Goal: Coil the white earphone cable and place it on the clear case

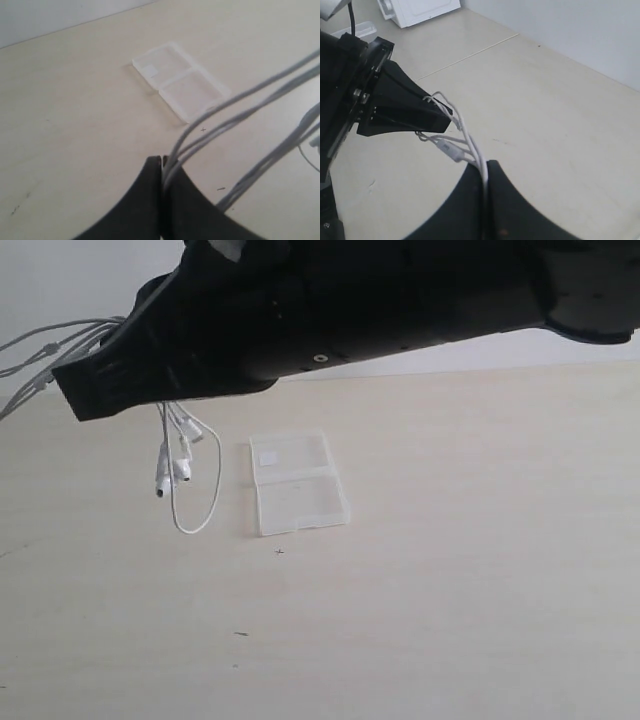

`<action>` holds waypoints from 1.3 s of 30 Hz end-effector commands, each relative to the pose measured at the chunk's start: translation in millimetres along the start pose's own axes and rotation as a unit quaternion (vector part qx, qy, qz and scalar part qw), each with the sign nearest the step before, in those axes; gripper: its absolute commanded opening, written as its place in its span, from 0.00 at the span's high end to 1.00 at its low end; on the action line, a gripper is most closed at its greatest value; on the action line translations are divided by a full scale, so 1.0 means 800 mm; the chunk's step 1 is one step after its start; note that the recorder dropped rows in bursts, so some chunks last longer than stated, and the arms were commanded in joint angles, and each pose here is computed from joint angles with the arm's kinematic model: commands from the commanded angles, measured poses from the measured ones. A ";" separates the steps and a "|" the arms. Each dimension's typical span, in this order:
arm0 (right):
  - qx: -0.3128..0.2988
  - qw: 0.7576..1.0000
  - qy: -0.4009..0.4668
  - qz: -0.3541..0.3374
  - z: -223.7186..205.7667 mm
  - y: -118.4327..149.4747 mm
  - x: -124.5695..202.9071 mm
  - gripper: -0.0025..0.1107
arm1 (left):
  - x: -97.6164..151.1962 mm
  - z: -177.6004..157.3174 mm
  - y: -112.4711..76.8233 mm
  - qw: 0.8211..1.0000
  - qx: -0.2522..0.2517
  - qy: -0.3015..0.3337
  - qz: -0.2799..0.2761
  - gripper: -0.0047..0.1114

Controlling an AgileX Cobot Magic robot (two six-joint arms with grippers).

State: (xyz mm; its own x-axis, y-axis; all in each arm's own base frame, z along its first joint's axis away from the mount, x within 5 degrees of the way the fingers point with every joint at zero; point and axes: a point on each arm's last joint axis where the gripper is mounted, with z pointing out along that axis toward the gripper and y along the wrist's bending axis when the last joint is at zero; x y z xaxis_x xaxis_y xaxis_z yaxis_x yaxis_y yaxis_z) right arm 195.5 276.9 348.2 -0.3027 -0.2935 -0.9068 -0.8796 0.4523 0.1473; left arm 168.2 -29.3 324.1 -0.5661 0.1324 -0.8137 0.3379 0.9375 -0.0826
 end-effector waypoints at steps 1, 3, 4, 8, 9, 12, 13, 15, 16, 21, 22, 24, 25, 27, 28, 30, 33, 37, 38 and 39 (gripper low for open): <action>0.016 0.999 -0.032 0.017 -0.008 -0.004 -0.011 0.98 | -0.002 0.000 -0.003 1.000 0.013 -0.012 -0.022 0.96; 0.016 0.999 -0.038 0.027 -0.008 -0.004 -0.012 0.98 | -0.004 0.000 -0.006 0.999 0.026 -0.023 -0.039 0.96; 0.016 0.998 -0.044 0.039 -0.008 -0.004 -0.013 0.98 | -0.006 0.000 -0.008 0.998 0.035 -0.029 -0.046 0.96; 0.023 0.995 -0.064 0.070 -0.009 -0.006 -0.018 0.98 | -0.009 -0.001 -0.012 0.995 0.055 -0.042 -0.068 0.96; 0.024 0.995 -0.067 0.077 -0.009 -0.006 -0.018 0.98 | -0.010 -0.001 -0.011 0.995 0.054 -0.043 -0.068 0.96; 0.031 0.989 -0.087 0.112 -0.010 -0.009 -0.022 0.98 | -0.010 -0.001 -0.012 0.995 0.056 -0.044 -0.071 0.96; 0.034 0.988 -0.093 0.121 -0.010 -0.010 -0.024 0.98 | -0.010 -0.001 -0.012 0.995 0.058 -0.045 -0.074 0.96; 0.043 0.982 -0.111 0.149 -0.011 -0.013 -0.027 0.98 | -0.012 -0.001 -0.013 0.993 0.064 -0.051 -0.085 0.96; 0.046 0.977 -0.120 0.172 -0.011 -0.015 -0.028 0.98 | -0.013 -0.001 -0.013 0.992 0.066 -0.057 -0.091 0.96; 0.056 0.958 -0.144 0.240 -0.013 -0.020 -0.032 0.98 | -0.018 -0.002 -0.014 0.988 0.070 -0.076 -0.113 0.96; 0.056 0.958 -0.144 0.240 -0.013 -0.020 -0.032 0.98 | -0.019 -0.002 -0.014 0.987 0.074 -0.079 -0.120 0.96; 0.056 0.958 -0.144 0.240 -0.013 -0.020 -0.032 0.98 | -0.022 -0.003 -0.017 0.982 0.090 -0.088 -0.139 0.96; 0.056 0.958 -0.144 0.240 -0.013 -0.020 -0.032 0.98 | -0.022 -0.004 -0.019 0.982 0.096 -0.091 -0.134 0.96; 0.054 0.959 -0.143 0.240 -0.013 -0.020 -0.032 0.98 | -0.022 -0.004 -0.020 0.982 0.103 -0.087 -0.130 0.90; 0.054 0.959 -0.143 0.240 -0.013 -0.019 -0.032 0.98 | -0.022 -0.004 -0.021 0.982 0.104 -0.087 -0.130 0.86; 0.052 0.959 -0.141 0.240 -0.013 -0.019 -0.032 0.98 | -0.021 -0.004 -0.022 0.983 0.107 -0.084 -0.122 0.72; 0.051 0.960 -0.141 0.237 -0.013 -0.019 -0.032 0.98 | -0.020 -0.004 -0.023 0.986 0.112 -0.081 -0.091 0.51; 0.053 0.962 -0.140 0.228 -0.013 -0.019 -0.031 0.98 | -0.019 -0.004 -0.024 0.989 0.112 -0.082 -0.053 0.38; 0.054 0.963 -0.139 0.223 -0.013 -0.019 -0.031 0.98 | -0.018 -0.005 -0.025 0.989 0.113 -0.082 -0.037 0.38; 0.056 0.964 -0.139 0.219 -0.013 -0.019 -0.031 0.98 | -0.018 -0.005 -0.025 0.990 0.113 -0.082 -0.024 0.38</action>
State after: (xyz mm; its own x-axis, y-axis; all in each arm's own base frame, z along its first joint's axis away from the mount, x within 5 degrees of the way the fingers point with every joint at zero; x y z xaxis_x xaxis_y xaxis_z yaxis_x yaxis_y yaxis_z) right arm 211.7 272.6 367.9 -0.5463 0.1781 -0.8185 -0.6263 0.5619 0.5403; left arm 168.2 -48.1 340.5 -0.4864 -0.0382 -0.8729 0.4457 0.8484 -0.2855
